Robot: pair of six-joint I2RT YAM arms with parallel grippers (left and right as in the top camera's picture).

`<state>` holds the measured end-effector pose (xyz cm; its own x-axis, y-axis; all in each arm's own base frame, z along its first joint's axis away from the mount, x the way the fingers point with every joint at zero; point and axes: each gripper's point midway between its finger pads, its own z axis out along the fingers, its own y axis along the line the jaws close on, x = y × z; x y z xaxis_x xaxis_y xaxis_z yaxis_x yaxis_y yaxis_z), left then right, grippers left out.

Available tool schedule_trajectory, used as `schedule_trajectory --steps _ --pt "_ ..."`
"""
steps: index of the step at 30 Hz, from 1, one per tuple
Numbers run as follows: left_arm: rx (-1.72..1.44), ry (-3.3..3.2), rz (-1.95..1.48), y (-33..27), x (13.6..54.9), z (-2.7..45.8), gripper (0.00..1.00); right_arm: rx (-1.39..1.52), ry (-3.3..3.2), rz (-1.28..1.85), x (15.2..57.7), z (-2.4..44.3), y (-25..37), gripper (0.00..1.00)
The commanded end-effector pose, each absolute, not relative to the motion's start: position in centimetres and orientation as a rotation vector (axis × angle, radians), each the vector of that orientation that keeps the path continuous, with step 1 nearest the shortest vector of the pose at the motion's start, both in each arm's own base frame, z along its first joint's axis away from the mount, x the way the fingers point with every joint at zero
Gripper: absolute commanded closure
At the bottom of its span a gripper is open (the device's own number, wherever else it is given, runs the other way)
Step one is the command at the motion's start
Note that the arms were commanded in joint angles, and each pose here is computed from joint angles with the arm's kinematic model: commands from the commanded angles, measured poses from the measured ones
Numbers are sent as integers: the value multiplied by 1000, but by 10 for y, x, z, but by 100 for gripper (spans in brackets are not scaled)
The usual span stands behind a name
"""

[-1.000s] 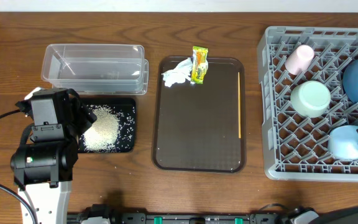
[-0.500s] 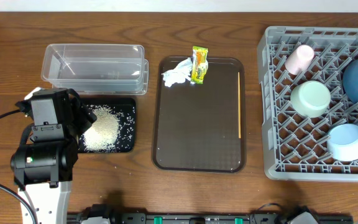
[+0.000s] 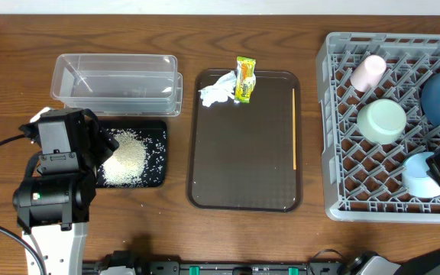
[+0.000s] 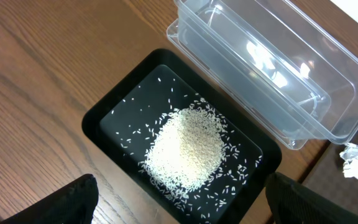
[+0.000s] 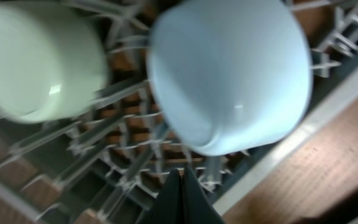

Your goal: Sort waste into correct bins and load items into the dishwasher rack

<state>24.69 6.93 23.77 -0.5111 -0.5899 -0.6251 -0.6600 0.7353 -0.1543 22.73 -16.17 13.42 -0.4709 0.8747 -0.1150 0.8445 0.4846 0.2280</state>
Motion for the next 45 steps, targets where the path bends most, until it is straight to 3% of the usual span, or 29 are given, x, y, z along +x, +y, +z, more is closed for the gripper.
schedule_trajectory --steps 1,15,45 --pt "-936 2250 142 71 247 242 12 1570 2505 96 222 129 -173 99" --pt "-936 2250 142 71 247 242 12 1524 2443 149 242 130 -180 99" --pt "-936 2250 142 71 247 242 12 1591 2524 3 236 105 -186 99"
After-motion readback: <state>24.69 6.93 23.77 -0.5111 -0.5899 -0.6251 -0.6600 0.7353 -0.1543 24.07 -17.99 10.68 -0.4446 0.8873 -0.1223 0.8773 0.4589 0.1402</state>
